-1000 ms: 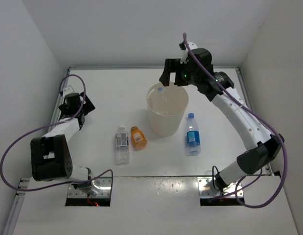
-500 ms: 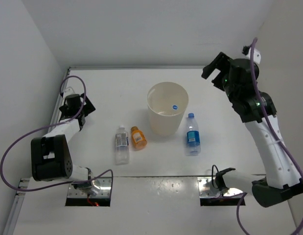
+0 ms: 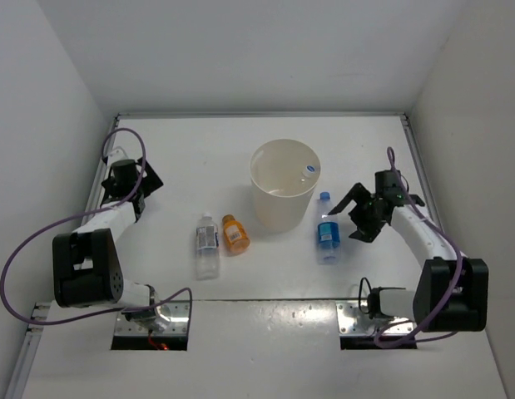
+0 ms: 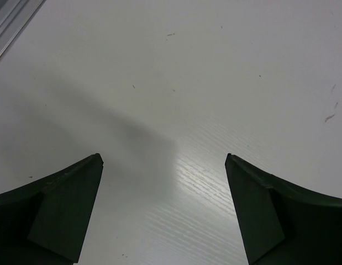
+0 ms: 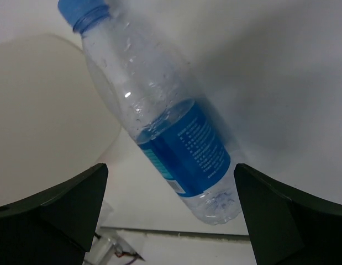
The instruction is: Put the plastic bottles in the bin
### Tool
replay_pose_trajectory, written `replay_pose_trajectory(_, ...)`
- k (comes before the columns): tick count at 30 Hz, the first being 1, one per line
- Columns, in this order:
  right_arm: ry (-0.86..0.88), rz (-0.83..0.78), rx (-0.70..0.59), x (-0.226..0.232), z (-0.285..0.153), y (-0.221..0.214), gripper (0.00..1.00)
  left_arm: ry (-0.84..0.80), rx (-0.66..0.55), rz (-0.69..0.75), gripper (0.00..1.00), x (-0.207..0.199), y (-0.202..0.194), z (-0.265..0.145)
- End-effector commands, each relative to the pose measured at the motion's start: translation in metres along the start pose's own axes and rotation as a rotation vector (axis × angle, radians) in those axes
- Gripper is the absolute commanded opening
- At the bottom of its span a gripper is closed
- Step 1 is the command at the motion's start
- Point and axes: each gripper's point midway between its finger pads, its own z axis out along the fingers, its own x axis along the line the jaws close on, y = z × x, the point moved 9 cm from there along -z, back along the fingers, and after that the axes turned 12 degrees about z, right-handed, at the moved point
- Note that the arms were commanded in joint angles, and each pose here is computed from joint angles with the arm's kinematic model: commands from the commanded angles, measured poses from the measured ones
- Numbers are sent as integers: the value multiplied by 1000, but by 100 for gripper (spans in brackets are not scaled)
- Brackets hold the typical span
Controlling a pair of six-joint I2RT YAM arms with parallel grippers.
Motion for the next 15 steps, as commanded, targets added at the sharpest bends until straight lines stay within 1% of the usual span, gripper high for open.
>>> replay_pose_trajectory(1, 180, -87, 75, 24, 3, 1, 97, -18, -54, -30, 100, 0, 11, -4)
replay_pose_trajectory(3, 159, -85, 109, 13, 17, -5, 97, -29, -61, -22, 100, -1, 12, -4)
replay_pose_trajectory(8, 92, -62, 126, -11, 38, -15, 97, -29, -62, -22, 100, -1, 12, -4)
replay_pose_trajectory(12, 58, -48, 148, -15, 50, -14, 97, -38, -60, -22, 100, -1, 12, -4)
replay_pose_trajectory(13, 60, -39, 147, -13, 52, -13, 95, -39, -69, -15, 100, -1, 14, -6)
replay_pose_trajectory(14, 74, -39, 163, -11, 54, -13, 95, -37, -60, -13, 100, 0, 11, -6)
replay_pose_trajectory(15, 78, -25, 172, -11, 57, -13, 89, -37, -60, -13, 100, 0, 11, -6)
